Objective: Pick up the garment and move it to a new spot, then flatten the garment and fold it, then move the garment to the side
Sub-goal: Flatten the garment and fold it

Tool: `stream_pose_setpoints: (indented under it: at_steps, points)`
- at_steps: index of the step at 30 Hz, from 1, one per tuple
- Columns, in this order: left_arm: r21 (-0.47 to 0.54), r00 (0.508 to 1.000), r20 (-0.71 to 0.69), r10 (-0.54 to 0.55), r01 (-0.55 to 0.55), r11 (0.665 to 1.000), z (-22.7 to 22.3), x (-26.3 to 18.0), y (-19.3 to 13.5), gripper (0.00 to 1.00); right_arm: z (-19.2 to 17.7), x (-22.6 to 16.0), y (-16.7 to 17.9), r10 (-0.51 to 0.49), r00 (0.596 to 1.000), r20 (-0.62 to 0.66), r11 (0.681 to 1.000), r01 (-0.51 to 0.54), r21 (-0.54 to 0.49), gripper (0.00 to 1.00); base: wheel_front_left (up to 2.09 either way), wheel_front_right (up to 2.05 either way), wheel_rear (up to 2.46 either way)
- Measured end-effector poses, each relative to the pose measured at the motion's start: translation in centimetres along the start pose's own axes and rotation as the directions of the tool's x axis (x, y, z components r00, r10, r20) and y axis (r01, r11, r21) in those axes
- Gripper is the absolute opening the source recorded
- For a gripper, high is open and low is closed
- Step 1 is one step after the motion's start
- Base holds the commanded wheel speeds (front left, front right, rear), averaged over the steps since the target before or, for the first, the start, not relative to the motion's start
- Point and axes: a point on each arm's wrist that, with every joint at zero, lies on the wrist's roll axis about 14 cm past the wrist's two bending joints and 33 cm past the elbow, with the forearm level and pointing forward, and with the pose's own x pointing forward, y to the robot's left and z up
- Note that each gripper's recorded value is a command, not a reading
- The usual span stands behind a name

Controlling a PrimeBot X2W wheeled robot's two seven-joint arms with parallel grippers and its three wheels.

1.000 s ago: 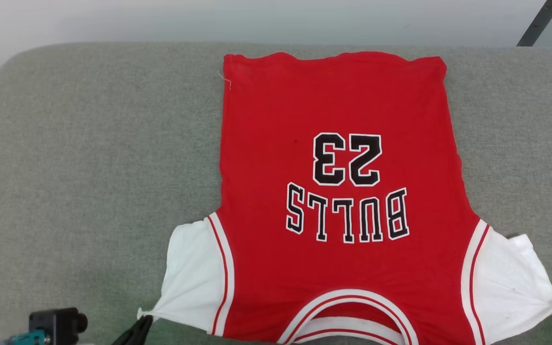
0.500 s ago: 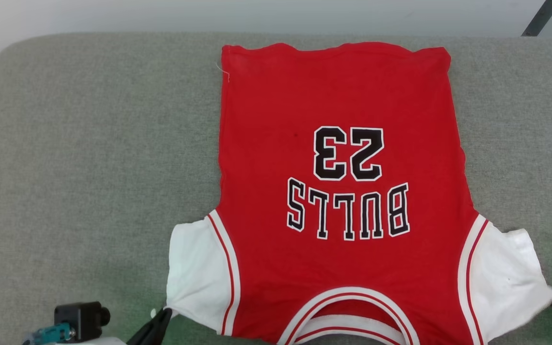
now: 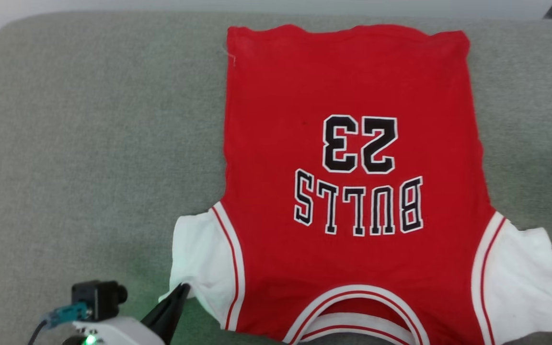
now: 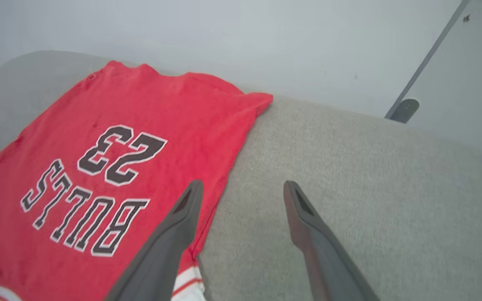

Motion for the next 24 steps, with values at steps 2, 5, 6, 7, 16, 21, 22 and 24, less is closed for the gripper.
stream_pose_setpoints:
  at_steps: [2,5,6,7,16,21,22,24]
  points:
    - [0.003,1.000,0.004,-0.008,0.008,1.000,0.2,0.4,-0.2,0.00,1.6,2.0,-0.1,0.003,1.000,0.022,1.000,-0.002,-0.011,1.00,0.00,0.00,0.00]
    - [0.007,1.000,0.007,-0.027,0.027,1.000,0.3,0.9,-0.7,0.00,3.4,5.2,0.0,0.011,0.999,0.031,1.000,-0.010,-0.013,1.00,0.00,0.00,0.00]
    - [0.008,1.000,0.006,-0.030,0.030,1.000,0.3,1.0,-0.7,0.00,3.7,6.2,0.0,0.013,1.000,0.026,1.000,-0.012,-0.015,1.00,0.00,0.00,0.00]
    - [0.010,0.999,0.007,-0.033,0.033,0.999,0.3,1.1,-0.8,0.00,4.1,7.3,0.0,0.015,1.000,0.022,1.000,-0.015,-0.017,1.00,0.00,0.00,0.00]
    - [-0.004,0.999,0.006,-0.036,0.036,0.999,-0.1,1.7,-0.7,0.00,3.6,15.1,-0.5,0.002,0.993,-0.115,1.000,-0.002,-0.008,1.00,0.00,0.00,0.00]
    - [-0.017,1.000,-0.004,-0.017,0.017,1.000,-0.7,1.8,-0.1,0.00,1.4,18.4,-0.8,-0.007,0.973,-0.232,1.000,0.011,0.018,1.00,0.00,0.00,0.00]
    - [-0.020,1.000,-0.008,-0.013,0.013,1.000,-0.8,1.8,0.0,0.00,1.1,19.0,-0.8,-0.007,0.968,-0.250,1.000,0.014,0.025,1.00,0.00,0.00,0.00]
    - [-0.030,1.000,-0.011,-0.004,0.004,1.000,-1.0,1.9,0.2,0.00,0.1,20.1,-1.1,-0.013,0.956,-0.294,0.999,0.026,0.039,1.00,0.00,0.00,0.00]
